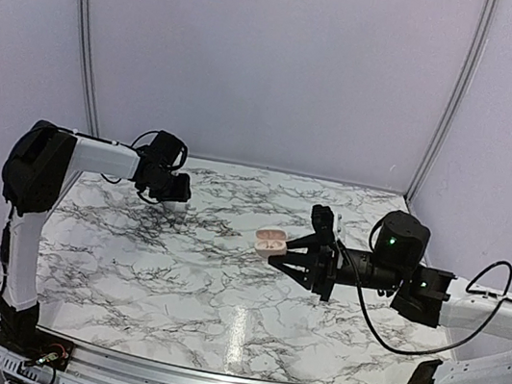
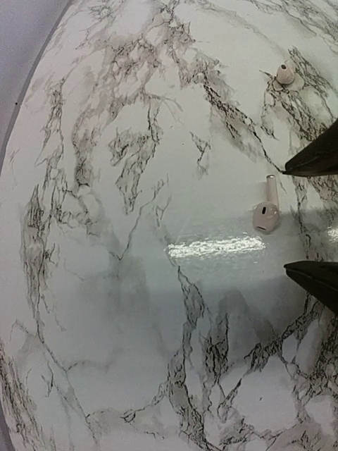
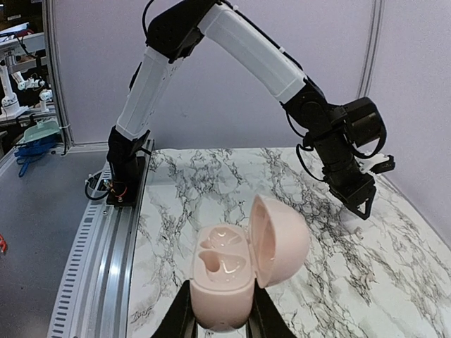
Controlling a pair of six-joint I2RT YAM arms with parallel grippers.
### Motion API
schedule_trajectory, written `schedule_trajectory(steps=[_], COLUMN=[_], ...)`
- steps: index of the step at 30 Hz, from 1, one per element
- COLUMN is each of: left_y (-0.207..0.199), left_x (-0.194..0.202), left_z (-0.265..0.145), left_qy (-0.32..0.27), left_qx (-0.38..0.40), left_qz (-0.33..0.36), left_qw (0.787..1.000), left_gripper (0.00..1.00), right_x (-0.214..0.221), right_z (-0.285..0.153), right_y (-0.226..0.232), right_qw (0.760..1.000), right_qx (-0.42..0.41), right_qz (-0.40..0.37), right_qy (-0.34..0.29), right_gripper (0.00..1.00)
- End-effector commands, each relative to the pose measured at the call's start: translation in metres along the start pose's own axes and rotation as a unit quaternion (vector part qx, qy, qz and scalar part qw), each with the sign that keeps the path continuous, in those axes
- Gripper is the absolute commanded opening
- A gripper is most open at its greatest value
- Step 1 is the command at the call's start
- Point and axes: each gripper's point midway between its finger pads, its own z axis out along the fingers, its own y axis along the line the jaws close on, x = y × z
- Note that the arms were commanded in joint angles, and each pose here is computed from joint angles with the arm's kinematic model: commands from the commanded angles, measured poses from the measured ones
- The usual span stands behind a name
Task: Insert the wireless bluetooth earbuds into the charging case
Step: Move the left earbud to the center of the board.
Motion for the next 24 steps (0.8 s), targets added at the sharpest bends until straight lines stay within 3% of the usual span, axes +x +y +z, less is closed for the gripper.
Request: schedule_trajectory(steps=[1, 16, 24], left_y=[-0.001, 0.002, -0.009], left_x=[0.002, 0.027, 0.053], left_z=[0.011, 0.05, 0.043], left_qy=[0.01, 0.053, 0.094], left_qx=[-0.022, -0.079, -0.07], left_qz=[0.005, 0.06, 0.131], left_qw=[1.0, 0.994, 0.985], left_gripper=[0.42, 0.36, 0.22], right_x=[-0.008, -0.014, -0.02], right_z=[0.003, 0.006, 0.005], right_y=[-0.002, 0.0, 0.002], right_qw=[1.0, 1.0, 1.0], right_qx=[-0.003, -0.017, -0.02], right_qz=[-0.006, 0.009, 0.012], right_qy=[-0.01, -0.009, -0.013], right_gripper=[0.0, 0.0, 0.0])
